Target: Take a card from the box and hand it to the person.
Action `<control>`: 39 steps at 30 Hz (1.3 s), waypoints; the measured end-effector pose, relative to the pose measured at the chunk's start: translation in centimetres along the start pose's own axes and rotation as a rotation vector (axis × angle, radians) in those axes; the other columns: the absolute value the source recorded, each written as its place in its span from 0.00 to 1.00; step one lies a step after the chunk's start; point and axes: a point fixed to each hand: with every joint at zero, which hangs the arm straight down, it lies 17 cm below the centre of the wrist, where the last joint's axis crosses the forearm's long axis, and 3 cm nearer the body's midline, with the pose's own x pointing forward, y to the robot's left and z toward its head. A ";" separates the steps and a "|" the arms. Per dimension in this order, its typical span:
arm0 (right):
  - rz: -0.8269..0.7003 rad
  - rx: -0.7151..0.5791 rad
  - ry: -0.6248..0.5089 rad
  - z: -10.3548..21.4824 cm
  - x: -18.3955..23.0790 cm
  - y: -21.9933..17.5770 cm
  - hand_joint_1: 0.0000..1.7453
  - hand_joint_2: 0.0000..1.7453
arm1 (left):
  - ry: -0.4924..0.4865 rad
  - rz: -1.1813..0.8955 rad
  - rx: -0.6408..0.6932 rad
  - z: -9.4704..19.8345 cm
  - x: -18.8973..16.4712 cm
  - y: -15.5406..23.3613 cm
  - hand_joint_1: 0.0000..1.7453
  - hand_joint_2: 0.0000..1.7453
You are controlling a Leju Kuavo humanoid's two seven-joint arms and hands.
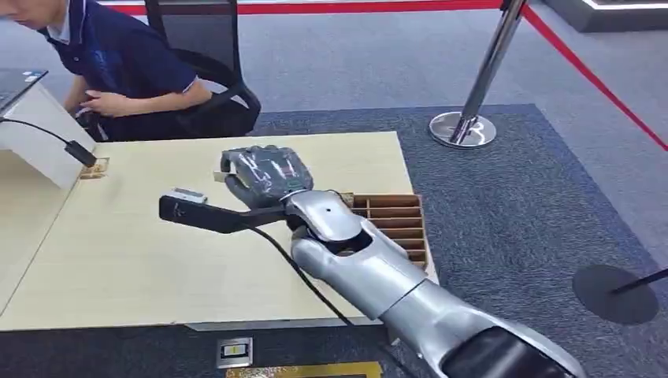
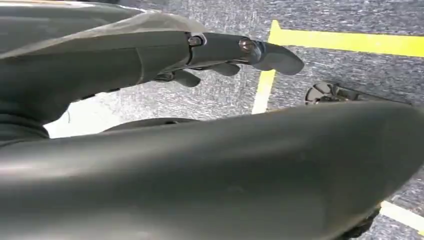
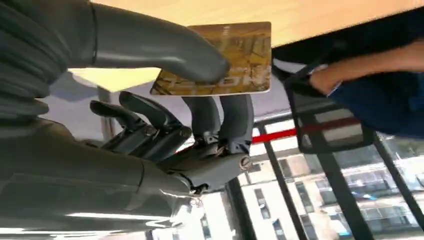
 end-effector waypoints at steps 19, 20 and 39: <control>-0.010 0.106 -0.051 0.2 2.3 3.4 1.00 1.00 | 0.002 0.022 -0.001 0.1 -0.1 -0.3 0.00 0.00; -0.012 0.108 -0.052 0.3 2.4 3.5 1.00 1.00 | 0.002 0.022 0.000 0.1 -0.1 -0.3 0.00 0.00; 0.019 0.116 -0.058 0.3 2.7 4.1 1.00 1.00 | -0.011 0.025 0.000 0.1 0.1 -0.3 0.00 0.00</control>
